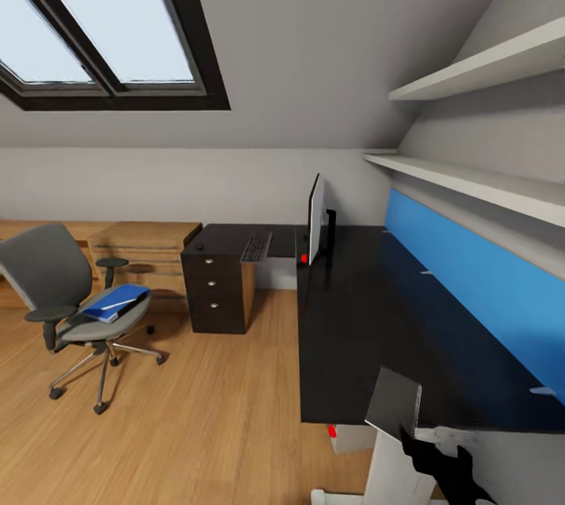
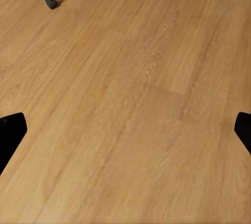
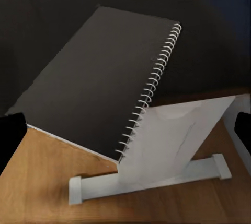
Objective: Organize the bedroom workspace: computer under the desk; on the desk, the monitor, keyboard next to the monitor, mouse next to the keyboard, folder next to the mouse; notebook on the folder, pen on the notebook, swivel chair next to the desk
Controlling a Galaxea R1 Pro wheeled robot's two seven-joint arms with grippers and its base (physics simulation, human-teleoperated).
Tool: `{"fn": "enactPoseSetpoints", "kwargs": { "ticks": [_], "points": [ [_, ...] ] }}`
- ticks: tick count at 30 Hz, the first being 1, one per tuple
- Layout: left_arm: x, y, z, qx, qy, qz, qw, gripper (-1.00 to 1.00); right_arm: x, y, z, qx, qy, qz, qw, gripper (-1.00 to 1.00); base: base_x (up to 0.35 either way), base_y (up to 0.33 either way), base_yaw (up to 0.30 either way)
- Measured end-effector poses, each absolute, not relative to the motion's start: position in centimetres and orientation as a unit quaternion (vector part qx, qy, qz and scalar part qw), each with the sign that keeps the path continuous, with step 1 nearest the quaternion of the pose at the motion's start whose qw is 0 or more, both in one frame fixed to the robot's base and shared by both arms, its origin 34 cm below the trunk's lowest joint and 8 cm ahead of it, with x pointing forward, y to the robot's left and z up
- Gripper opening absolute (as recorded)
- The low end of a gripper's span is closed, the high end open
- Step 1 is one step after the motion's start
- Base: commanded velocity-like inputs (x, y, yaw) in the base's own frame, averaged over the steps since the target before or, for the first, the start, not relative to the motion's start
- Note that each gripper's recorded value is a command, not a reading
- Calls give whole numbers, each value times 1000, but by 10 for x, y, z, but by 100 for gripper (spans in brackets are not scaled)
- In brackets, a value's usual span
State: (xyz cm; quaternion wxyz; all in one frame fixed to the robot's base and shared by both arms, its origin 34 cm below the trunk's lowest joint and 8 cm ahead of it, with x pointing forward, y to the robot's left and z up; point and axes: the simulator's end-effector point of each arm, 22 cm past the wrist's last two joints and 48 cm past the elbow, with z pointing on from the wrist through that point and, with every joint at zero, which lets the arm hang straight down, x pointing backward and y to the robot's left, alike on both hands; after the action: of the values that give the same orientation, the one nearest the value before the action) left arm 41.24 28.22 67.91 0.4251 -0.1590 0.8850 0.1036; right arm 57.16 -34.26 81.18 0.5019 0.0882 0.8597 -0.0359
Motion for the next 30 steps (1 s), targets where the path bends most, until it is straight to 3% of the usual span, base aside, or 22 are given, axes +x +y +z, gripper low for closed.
{"fn": "enactPoseSetpoints", "kwargs": {
  "ticks": [30],
  "points": [
    [421, 280, 661, -161, 880, 101, 435, 100, 539, -345, 738, 93, 863, -23, 496, 100, -1, 0, 0]
  ]
}}
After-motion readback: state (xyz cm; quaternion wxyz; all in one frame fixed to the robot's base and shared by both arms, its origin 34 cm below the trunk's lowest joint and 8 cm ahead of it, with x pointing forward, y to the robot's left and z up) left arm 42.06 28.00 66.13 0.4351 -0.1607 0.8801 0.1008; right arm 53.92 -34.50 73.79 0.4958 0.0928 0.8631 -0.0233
